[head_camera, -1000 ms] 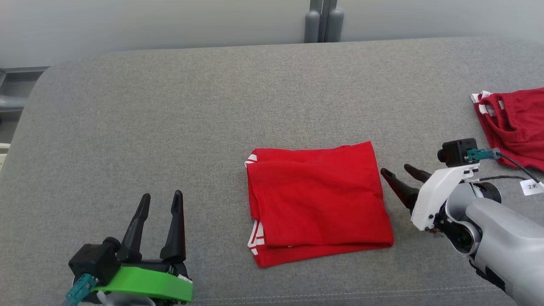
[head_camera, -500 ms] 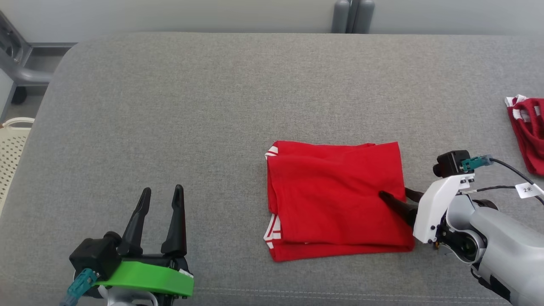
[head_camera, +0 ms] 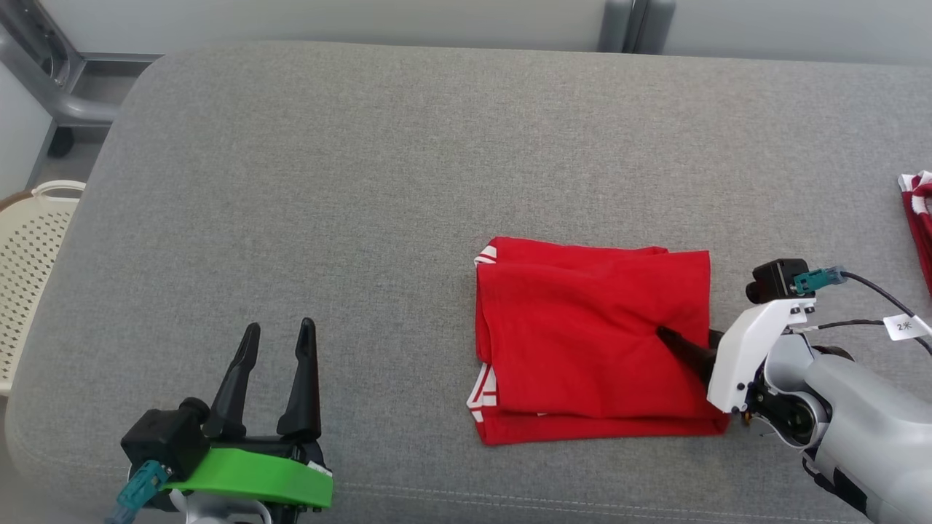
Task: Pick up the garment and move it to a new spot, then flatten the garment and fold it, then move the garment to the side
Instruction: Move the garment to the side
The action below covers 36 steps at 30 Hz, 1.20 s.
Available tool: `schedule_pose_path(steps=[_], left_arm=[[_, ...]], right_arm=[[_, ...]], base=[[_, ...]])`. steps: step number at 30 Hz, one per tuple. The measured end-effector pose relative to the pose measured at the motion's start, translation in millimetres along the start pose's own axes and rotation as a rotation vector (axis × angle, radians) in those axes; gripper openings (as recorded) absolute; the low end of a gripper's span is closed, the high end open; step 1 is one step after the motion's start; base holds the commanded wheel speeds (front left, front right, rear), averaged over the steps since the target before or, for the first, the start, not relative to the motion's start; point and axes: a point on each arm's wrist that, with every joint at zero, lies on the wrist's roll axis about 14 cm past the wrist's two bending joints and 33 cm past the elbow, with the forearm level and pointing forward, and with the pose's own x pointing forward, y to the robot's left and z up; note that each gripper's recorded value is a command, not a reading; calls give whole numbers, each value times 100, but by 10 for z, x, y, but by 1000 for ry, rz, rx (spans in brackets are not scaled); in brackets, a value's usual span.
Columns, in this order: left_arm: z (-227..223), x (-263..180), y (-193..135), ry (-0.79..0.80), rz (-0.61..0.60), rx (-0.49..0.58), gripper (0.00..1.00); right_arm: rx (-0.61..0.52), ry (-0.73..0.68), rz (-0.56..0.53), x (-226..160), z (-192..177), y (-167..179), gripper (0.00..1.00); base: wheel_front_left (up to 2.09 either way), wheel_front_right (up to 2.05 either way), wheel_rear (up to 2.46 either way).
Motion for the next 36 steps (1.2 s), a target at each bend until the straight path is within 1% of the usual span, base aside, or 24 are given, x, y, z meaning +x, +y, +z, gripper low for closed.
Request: schedule_pose_path(steps=[1, 2, 5, 9, 19, 27, 36], left_arm=[[-2, 1, -3, 0, -1, -1, 100], [-4, 3, -7, 1, -2, -1, 100], [-7, 10, -27, 1, -8, -2, 100], [-15, 25, -84, 1, -26, -5, 100], [-76, 104, -345, 18, -115, -7, 100], [-216, 226, -726, 58, -234, -22, 100], [-339, 468, -1256, 78, -395, -28, 100]], right_arm=[[-2, -6, 3, 4, 7, 14, 9], [-3, -10, 7, 7, 10, 32, 0], [-8, -27, 17, -3, 39, 74, 0], [-19, -66, 1, -85, 163, 14, 0], [-59, -165, -111, -507, 523, -369, 0], [-56, -235, -228, -990, 668, -716, 0], [-15, -308, -368, -1566, 678, -1103, 0]], base=[[0, 0, 0], [0, 0, 0], [0, 0, 0], [0, 0, 0], [0, 0, 0], [0, 0, 0], [0, 0, 0]])
